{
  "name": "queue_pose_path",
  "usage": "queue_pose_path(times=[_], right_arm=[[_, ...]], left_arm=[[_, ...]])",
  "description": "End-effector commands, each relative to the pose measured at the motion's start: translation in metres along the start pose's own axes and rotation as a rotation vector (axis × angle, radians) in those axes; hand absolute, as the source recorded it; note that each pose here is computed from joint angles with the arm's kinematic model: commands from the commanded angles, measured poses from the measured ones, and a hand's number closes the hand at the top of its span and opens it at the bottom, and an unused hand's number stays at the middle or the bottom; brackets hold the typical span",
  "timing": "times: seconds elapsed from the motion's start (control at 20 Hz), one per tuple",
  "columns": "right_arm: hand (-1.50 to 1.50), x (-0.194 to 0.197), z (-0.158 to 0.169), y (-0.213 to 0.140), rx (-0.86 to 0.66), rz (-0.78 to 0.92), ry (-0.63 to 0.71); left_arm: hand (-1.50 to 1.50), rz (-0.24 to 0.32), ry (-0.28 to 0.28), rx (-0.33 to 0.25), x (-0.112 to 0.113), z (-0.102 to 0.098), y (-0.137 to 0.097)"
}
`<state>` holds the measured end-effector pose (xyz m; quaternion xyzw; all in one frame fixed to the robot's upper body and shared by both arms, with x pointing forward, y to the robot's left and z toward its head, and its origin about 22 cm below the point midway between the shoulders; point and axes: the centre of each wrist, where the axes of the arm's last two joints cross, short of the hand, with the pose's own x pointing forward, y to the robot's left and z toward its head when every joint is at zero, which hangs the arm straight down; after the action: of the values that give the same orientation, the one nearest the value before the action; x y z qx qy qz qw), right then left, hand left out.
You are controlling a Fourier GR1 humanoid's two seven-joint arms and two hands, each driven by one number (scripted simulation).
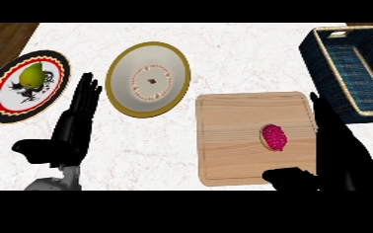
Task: Pick the cupcake from the cutting board and place it in the basket
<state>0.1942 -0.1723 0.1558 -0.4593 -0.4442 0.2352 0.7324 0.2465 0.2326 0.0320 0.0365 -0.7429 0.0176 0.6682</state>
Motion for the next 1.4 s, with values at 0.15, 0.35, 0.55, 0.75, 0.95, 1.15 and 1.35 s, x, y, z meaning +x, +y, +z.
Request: queue_pose_path(times=[0.15,0.35,0.55,0.75,0.95,1.15,1.35], right_arm=[[-1.50,0.017,-0.004,0.000,0.050,0.127,0.216],[-1.50,0.021,-0.012,0.010,0.071,0.132,0.218],[-1.50,0.022,-0.010,0.007,0.072,0.098,0.182],[-1.50,0.013,-0.014,0.026,0.096,0.095,0.173],[-1.50,0.013,-0.018,0.033,0.065,0.108,0.181],[-1.50,0.020,-0.013,0.045,0.032,0.124,0.185],[-1.50,0.019,-0.032,0.039,0.045,0.112,0.209]], left_arm=[[0.00,-0.024,-0.008,0.011,-0.008,0.004,-0.002],[0.00,-0.001,-0.009,0.013,-0.005,0.001,-0.001],[0.00,0.000,-0.003,0.021,0.007,-0.012,0.007],[0.00,-0.004,0.009,0.037,-0.007,0.005,0.008],[0.00,0.009,0.008,0.011,0.000,0.017,0.013],[0.00,0.017,0.008,0.018,-0.013,-0.004,0.010],[0.00,0.000,-0.014,0.015,0.020,-0.004,0.016]])
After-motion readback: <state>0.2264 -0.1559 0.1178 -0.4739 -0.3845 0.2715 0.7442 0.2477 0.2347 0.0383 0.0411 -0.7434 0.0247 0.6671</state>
